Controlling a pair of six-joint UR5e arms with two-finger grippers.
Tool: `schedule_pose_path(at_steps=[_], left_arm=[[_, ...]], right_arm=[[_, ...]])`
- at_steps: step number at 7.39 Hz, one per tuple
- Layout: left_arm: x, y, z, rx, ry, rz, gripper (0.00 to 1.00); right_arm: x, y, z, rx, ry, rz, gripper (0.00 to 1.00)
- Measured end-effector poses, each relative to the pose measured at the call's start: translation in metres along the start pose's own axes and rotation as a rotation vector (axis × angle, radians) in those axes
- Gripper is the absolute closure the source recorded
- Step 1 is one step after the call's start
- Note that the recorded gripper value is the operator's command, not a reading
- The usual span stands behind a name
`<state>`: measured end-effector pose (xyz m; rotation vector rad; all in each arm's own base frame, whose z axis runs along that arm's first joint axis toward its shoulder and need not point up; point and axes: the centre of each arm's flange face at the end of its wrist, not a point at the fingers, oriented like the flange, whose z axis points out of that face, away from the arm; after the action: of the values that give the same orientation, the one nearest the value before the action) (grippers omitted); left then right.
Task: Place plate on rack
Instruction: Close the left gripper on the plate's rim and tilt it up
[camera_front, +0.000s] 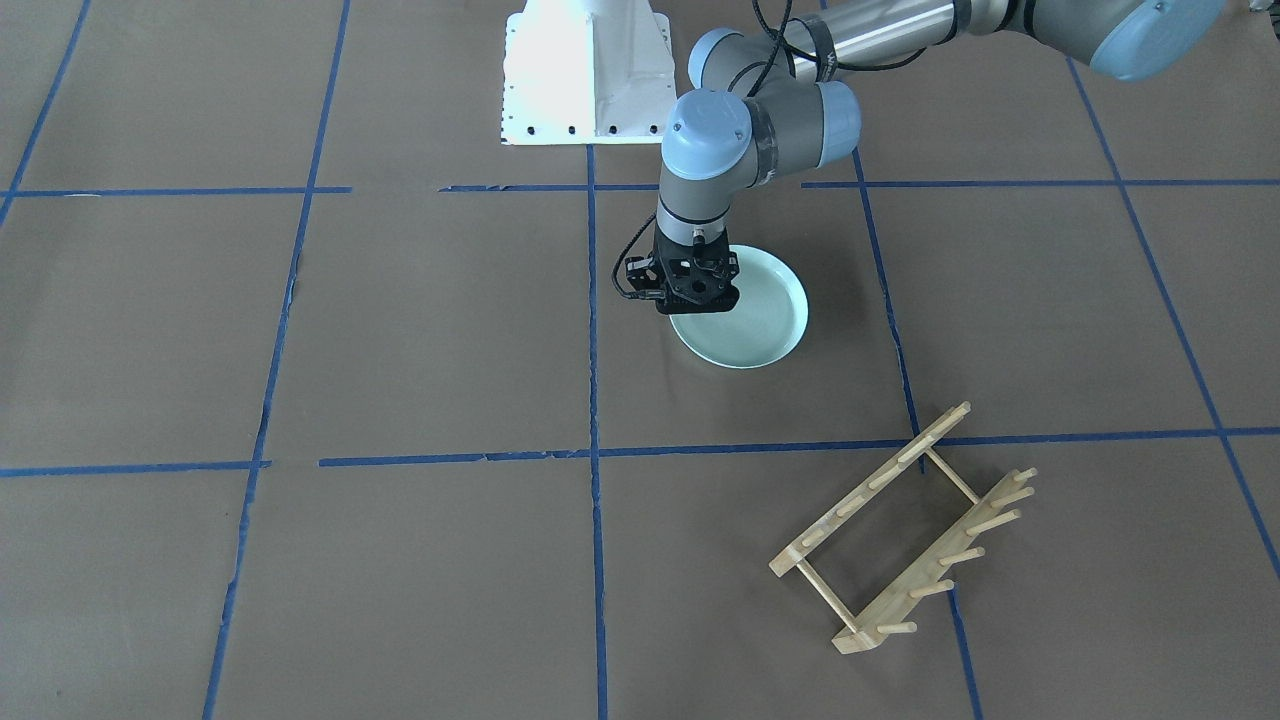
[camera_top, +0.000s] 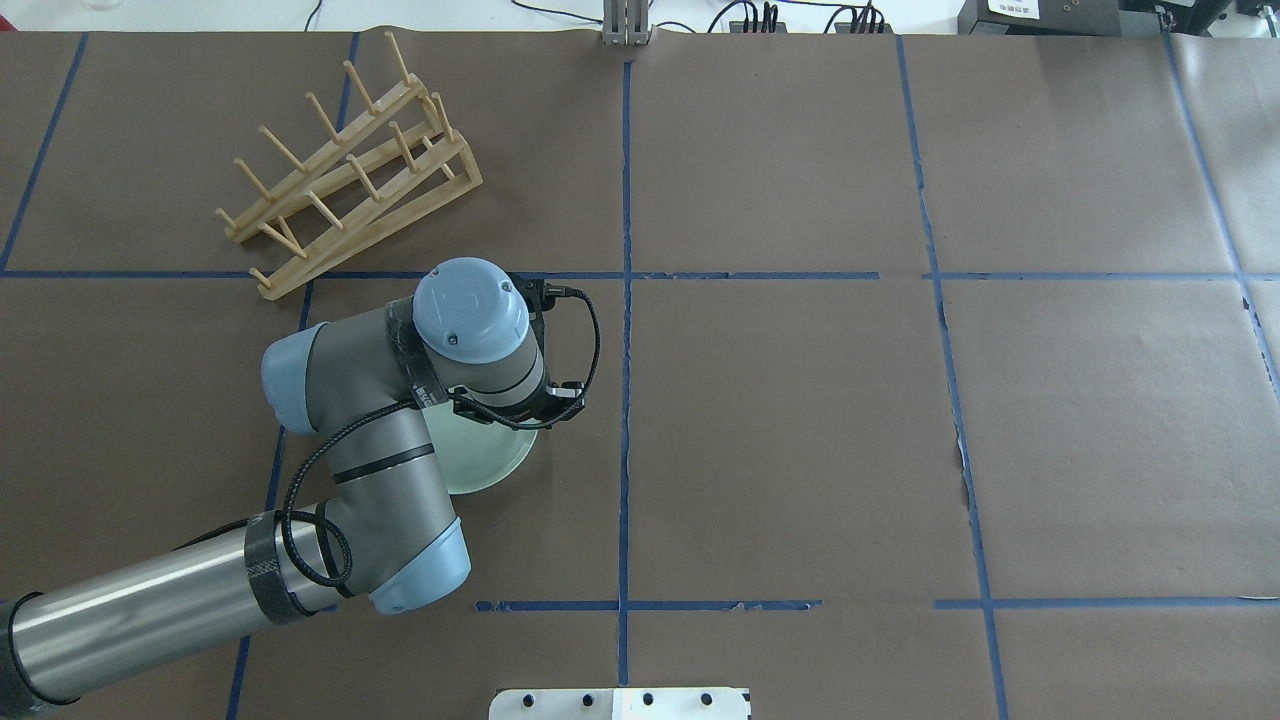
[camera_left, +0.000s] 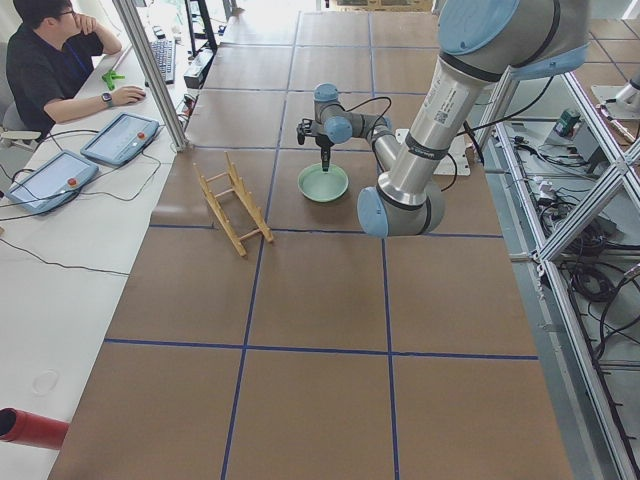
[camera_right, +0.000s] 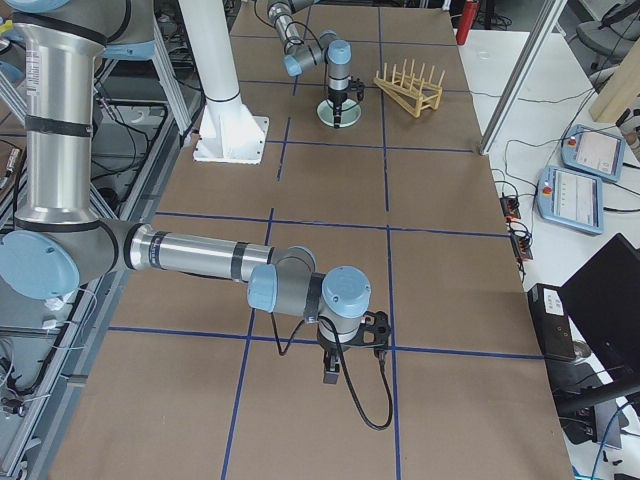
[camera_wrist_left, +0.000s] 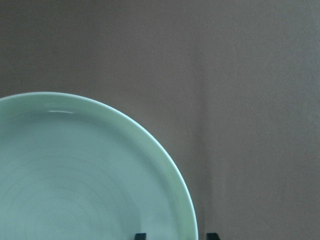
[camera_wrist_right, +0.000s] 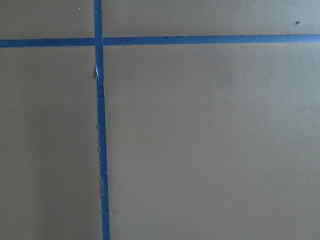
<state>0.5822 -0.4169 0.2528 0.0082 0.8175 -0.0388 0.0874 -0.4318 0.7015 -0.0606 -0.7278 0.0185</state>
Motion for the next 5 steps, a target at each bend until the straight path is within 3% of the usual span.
schedule_pose_path(at_steps=[1, 2, 3, 4, 5], left_arm=[[0.0010, 0.0026, 0.0019, -0.003, 0.001, 0.004, 0.57], [0.0021, 0.0055, 0.0039, -0.006, 0.003, 0.008, 0.65], [0.0035, 0.0082, 0.0054, -0.007, 0.007, 0.012, 0.86], [0.0044, 0.0096, 0.0060, -0.008, 0.010, 0.015, 1.00], [0.0050, 0.0101, 0.0055, -0.008, 0.012, 0.016, 1.00]], right_arm=[[0.0001, 0.0000, -0.0001, 0.000, 0.000, 0.000, 0.00], [0.0002, 0.0000, -0.0002, 0.001, 0.000, 0.001, 0.00], [0.0003, 0.0001, -0.0003, 0.001, 0.000, 0.001, 0.00], [0.0003, 0.0001, -0.0003, 0.001, 0.000, 0.001, 0.00], [0.0003, 0.0001, -0.0003, 0.001, 0.000, 0.000, 0.00]])
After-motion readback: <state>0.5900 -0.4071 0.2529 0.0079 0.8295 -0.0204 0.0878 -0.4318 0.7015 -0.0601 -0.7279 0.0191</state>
